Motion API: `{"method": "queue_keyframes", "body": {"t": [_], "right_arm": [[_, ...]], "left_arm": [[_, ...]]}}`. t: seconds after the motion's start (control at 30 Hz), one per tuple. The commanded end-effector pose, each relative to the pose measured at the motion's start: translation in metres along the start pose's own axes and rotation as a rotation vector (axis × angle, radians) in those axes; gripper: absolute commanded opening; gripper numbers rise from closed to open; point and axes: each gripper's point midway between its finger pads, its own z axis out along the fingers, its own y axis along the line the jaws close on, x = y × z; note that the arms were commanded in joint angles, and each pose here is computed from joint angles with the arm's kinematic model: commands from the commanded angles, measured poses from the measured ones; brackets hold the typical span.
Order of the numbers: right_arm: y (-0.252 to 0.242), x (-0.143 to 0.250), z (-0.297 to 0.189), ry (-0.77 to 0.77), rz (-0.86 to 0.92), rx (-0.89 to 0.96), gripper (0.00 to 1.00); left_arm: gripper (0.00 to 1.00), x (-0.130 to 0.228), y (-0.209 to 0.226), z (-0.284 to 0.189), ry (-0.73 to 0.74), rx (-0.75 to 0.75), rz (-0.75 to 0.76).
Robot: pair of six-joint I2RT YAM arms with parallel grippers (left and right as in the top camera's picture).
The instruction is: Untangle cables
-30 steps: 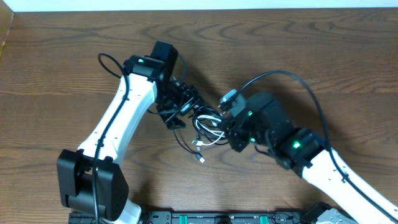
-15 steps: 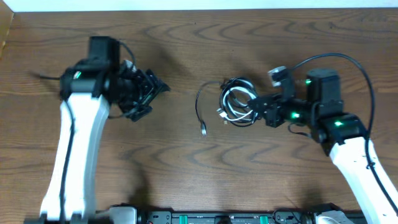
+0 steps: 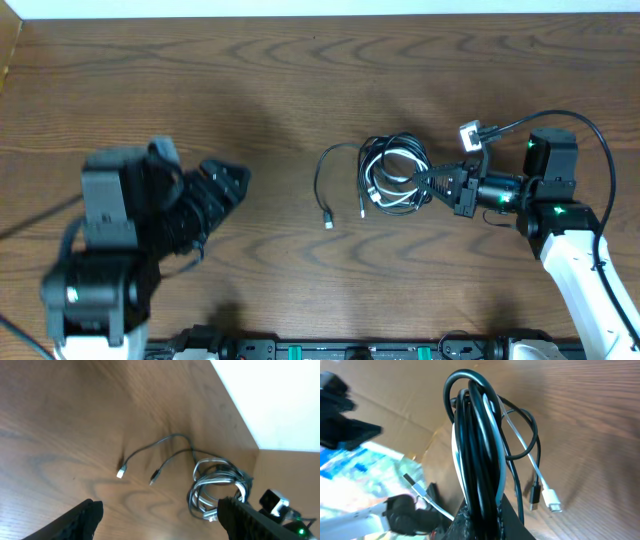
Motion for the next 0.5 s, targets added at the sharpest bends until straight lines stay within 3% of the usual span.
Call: {"method": "queue_keyframes", "body": {"t": [0.0,0.13,0.37,0.47], "right_arm": [[0.022,0.002,-0.003,0.011,-0.035,-0.125,0.01],[0.032,0.004,-0.004,0.027,0.047,-0.184,0.01],[0.051,0.008,-0.009,0.059,0.108,-0.294,0.01],[0.050,0.008,-0.009,0.064,0.143,-0.293,0.01]], "left_arm": [[0.78,0.012,0.016,0.018,0.002,0.050,-0.012],[0.78,0.026,0.005,0.041,0.039,0.248,0.202],[0.84,0.025,-0.014,0.072,0.049,0.454,0.341],[0.84,0.023,-0.032,0.072,0.041,0.552,0.481]]}}
